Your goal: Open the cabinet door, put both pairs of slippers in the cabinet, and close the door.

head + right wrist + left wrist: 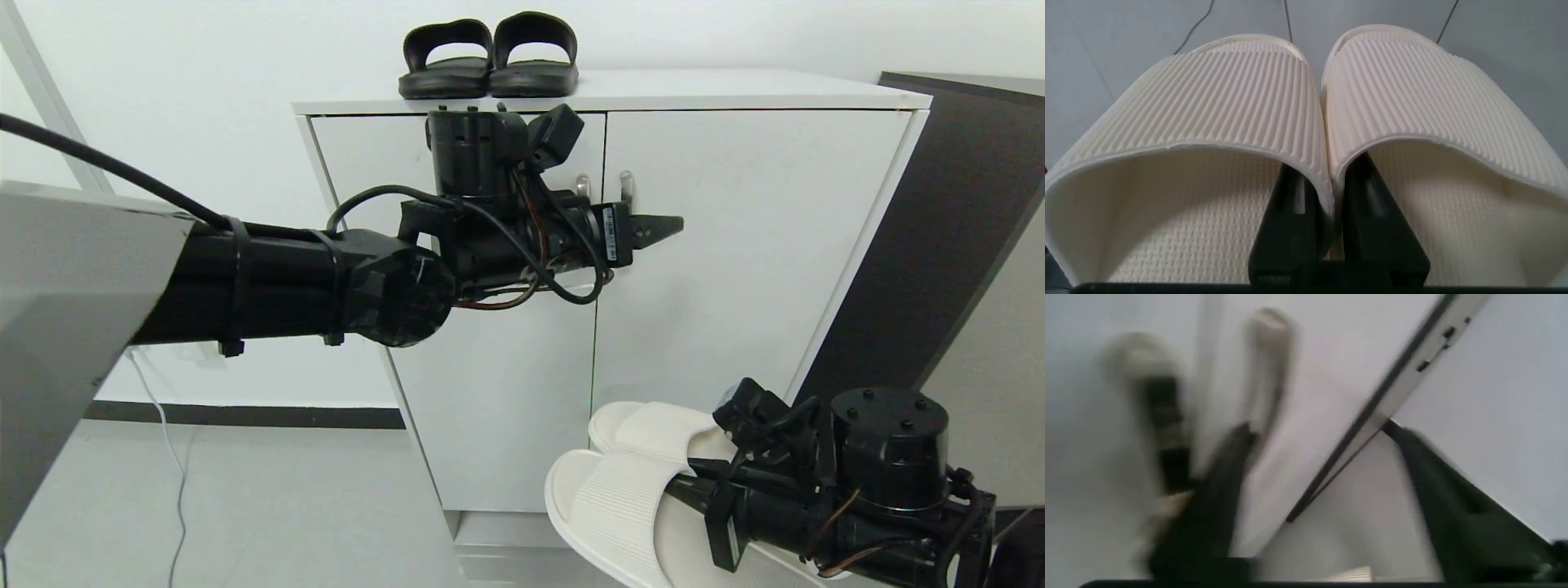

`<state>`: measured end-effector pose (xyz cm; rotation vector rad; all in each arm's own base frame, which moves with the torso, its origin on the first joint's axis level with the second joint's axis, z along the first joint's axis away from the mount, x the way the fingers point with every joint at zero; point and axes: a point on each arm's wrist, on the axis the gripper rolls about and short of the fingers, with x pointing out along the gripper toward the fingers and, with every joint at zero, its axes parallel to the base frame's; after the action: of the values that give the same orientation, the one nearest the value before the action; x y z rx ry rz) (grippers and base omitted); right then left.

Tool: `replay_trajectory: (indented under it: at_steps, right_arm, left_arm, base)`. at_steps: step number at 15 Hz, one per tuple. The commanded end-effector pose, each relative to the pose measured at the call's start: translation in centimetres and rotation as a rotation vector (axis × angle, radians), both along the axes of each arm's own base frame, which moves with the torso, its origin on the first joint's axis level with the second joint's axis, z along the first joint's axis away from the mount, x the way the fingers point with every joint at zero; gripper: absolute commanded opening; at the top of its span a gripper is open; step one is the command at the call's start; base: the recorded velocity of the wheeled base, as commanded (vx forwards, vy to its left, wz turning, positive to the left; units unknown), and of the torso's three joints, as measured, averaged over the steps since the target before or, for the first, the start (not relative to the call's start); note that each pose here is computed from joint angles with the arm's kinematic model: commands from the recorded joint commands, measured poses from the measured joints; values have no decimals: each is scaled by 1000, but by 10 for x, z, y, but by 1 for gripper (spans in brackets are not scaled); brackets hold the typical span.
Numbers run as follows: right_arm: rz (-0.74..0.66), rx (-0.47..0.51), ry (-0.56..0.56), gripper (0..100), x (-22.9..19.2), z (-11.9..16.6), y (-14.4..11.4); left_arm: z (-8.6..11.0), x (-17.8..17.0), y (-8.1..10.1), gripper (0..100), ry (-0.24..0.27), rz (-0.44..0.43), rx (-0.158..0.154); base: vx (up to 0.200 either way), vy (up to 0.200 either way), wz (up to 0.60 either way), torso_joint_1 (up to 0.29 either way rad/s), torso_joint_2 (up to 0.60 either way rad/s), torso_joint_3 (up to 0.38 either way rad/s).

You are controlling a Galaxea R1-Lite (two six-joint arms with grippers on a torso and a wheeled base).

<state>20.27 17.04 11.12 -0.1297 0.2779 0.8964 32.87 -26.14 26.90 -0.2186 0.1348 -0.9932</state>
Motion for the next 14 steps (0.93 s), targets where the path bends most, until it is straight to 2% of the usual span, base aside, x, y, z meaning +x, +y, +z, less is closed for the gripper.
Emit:
replay_trajectory:
  at_steps: [1,4,8,14]
  right_arm:
    - [4,-3,3,0,-1,-1,-1]
    - [11,-4,9,0,-4,-2,-1]
    - [109,25,19,0,-16,4,-8]
    - [214,49,32,0,-30,6,-13]
  left_arm:
    - [6,-8,4,0,-5,-9,-5]
    - [6,-21,5,0,1,-28,1]
    - [9,-47,8,0,13,-63,11]
    - [18,-102,18,0,9,-144,15]
  base:
    - [0,0,0,0,0,0]
    - [0,0,0,0,0,0]
    - [0,0,0,0,0,0]
    - [0,0,0,0,0,0]
